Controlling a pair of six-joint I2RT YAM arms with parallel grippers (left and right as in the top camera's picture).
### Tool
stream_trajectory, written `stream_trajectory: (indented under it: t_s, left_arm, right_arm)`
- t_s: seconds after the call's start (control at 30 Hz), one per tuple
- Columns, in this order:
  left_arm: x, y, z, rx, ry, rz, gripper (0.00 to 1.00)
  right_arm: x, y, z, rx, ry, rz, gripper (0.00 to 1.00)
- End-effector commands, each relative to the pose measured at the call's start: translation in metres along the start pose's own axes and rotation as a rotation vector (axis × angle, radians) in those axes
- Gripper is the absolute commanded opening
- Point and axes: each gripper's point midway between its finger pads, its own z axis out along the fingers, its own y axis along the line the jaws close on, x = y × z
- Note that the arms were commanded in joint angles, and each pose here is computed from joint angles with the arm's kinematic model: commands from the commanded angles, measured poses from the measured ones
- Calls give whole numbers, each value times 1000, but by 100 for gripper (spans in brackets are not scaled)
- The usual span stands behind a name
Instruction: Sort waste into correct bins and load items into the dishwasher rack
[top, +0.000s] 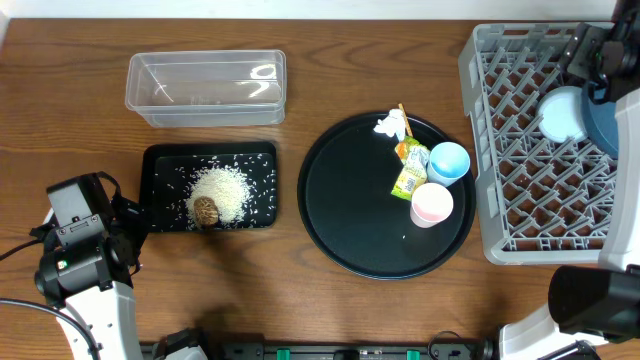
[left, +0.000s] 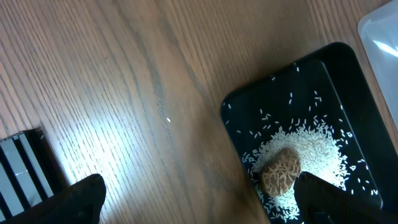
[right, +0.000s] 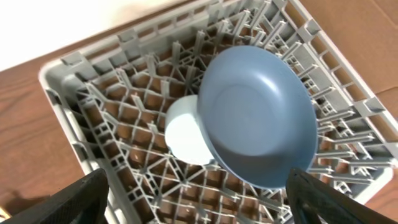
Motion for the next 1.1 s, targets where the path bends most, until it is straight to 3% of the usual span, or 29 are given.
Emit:
stream_trajectory:
  t_s: [0.0,0.27,0.57,0.8,1.07]
  left_arm:
    - [-1,2,0,-10,-4,-12,98]
    - [-1,2,0,-10,-4,-12,98]
    - [-1,2,0,-10,-4,-12,98]
    - [-1,2,0,-10,-4,-12,98]
    - [-1,2,0,-10,-4,-12,98]
  right_arm:
    - [6,8,-2,34,7,-62,85]
    - [3,-2,-3,141,-17,-103,85]
    - [9,-1,-4,146,7,-125,73]
    - [13,-20,8,154,45,-82,82]
    - [33,-32,57,-45,200,-64,86]
